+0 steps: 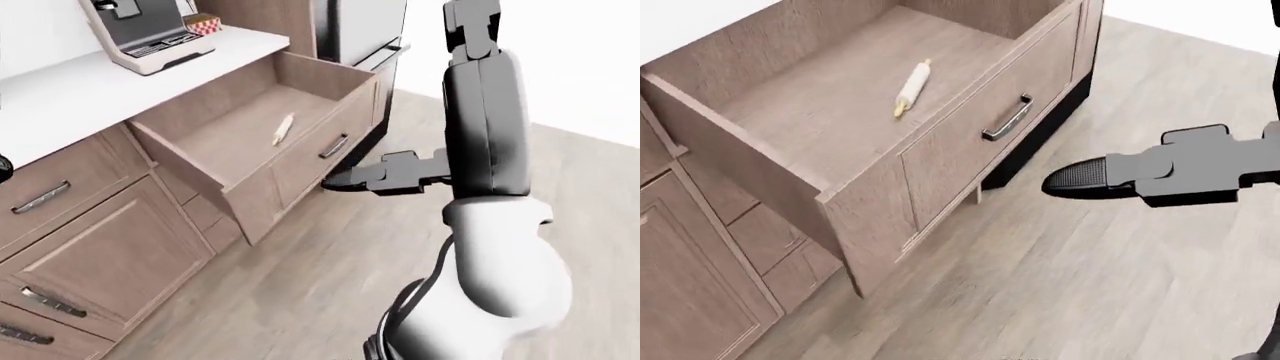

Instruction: Close the right drawer.

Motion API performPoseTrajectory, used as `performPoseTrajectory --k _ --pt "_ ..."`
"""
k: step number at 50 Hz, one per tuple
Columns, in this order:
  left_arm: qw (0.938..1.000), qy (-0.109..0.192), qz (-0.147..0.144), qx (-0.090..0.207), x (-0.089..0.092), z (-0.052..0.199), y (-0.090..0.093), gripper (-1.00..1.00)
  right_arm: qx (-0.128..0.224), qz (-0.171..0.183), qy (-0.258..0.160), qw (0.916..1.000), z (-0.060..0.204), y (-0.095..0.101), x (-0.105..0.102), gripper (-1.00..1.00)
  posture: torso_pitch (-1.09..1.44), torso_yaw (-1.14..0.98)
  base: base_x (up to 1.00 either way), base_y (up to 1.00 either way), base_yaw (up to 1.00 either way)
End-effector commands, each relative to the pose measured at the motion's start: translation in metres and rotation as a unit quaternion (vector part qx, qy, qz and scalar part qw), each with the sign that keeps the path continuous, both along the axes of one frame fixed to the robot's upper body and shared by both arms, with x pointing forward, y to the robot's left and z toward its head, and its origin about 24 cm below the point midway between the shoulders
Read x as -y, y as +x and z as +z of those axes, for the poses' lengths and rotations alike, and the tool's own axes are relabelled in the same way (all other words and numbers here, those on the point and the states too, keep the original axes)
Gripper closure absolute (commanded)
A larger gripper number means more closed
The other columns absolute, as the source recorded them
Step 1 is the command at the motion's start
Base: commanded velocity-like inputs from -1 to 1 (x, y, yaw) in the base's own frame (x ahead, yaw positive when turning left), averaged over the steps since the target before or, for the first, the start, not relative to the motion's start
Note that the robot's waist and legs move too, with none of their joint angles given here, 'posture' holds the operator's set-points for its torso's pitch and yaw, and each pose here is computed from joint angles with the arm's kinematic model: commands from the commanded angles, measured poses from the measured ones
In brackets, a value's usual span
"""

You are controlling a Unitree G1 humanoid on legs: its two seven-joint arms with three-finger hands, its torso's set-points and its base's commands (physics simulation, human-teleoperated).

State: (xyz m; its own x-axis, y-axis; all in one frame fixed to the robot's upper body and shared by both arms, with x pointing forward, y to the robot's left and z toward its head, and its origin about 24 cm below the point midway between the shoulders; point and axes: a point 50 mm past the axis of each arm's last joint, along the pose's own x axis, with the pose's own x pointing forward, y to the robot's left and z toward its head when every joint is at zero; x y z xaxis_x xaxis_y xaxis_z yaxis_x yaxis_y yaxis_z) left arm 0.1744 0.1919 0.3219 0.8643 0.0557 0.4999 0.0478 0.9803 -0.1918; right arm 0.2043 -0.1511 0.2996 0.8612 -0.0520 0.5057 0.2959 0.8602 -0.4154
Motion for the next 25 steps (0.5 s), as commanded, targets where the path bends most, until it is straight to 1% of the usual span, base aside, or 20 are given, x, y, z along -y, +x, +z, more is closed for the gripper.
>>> performPoseTrajectory --k 1,25 --pt "0.9997 -0.006 0.000 0.025 -0.0016 0.0068 -0.0046 -1.00 0.027 -0.015 0.000 0.9995 0.0061 -0.0049 0.0028 -1.00 0.00 0.00 0.00 0.00 -0.38" --pt "0.9996 -0.006 0.000 0.028 -0.0022 0.0067 -0.0045 -1.00 0.029 -0.017 -0.001 0.9994 0.0073 -0.0061 0.0028 -1.00 0.00 0.00 0.00 0.00 -0.39"
